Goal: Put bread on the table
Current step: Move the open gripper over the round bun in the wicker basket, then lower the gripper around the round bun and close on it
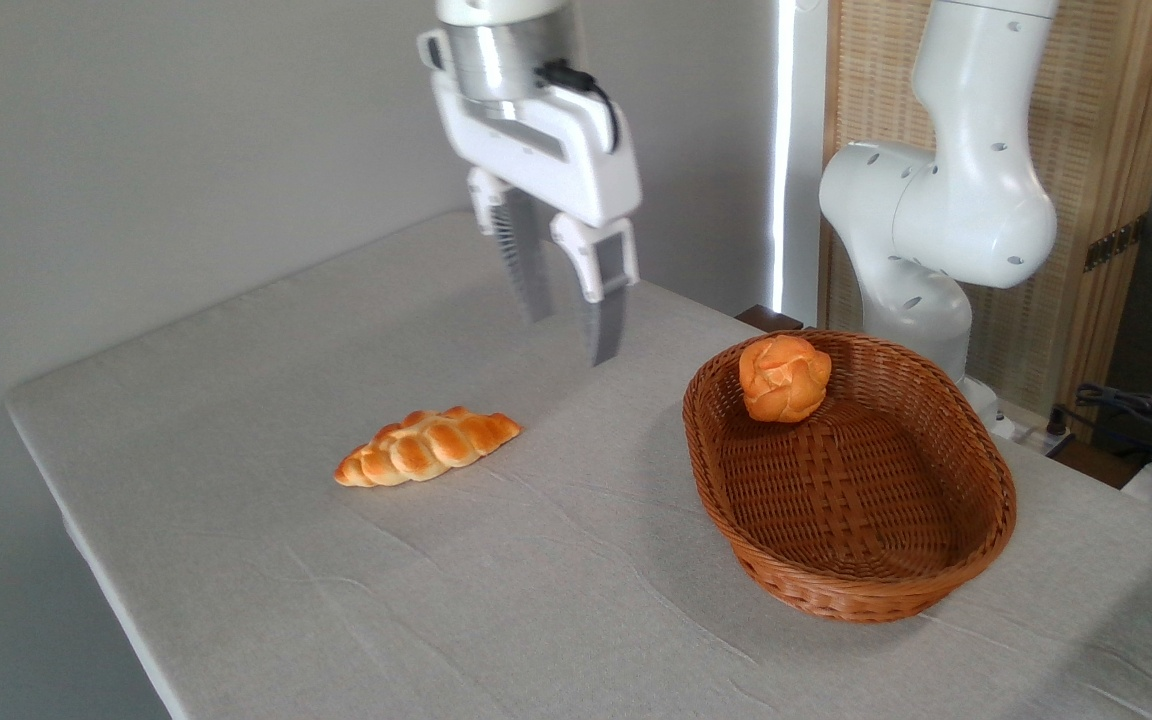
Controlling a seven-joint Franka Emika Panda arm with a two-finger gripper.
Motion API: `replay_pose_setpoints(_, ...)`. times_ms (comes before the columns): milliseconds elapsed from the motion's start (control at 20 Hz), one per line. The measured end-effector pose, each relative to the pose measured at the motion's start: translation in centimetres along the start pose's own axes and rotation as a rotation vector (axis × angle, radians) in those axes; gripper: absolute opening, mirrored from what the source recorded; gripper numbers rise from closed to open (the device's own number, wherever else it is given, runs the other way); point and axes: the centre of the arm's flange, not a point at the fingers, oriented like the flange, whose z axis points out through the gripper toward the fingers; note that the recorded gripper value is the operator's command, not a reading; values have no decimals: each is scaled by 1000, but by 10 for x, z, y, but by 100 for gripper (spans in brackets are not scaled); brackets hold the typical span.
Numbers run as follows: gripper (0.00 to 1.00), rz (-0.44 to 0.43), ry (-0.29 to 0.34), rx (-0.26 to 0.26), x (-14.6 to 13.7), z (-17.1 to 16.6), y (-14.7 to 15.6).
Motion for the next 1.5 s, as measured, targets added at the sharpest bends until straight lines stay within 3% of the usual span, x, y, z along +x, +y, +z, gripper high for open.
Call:
replay_pose_setpoints(350,100,-4,-13,-65,-74,55,56)
replay_pose_setpoints(650,100,50,108,-198,-153,86,35)
replay_pose_setpoints(750,100,62,121,-212,-159,90,34)
replay_pose_setpoints(1500,100,134,47,-272,-152,132,48)
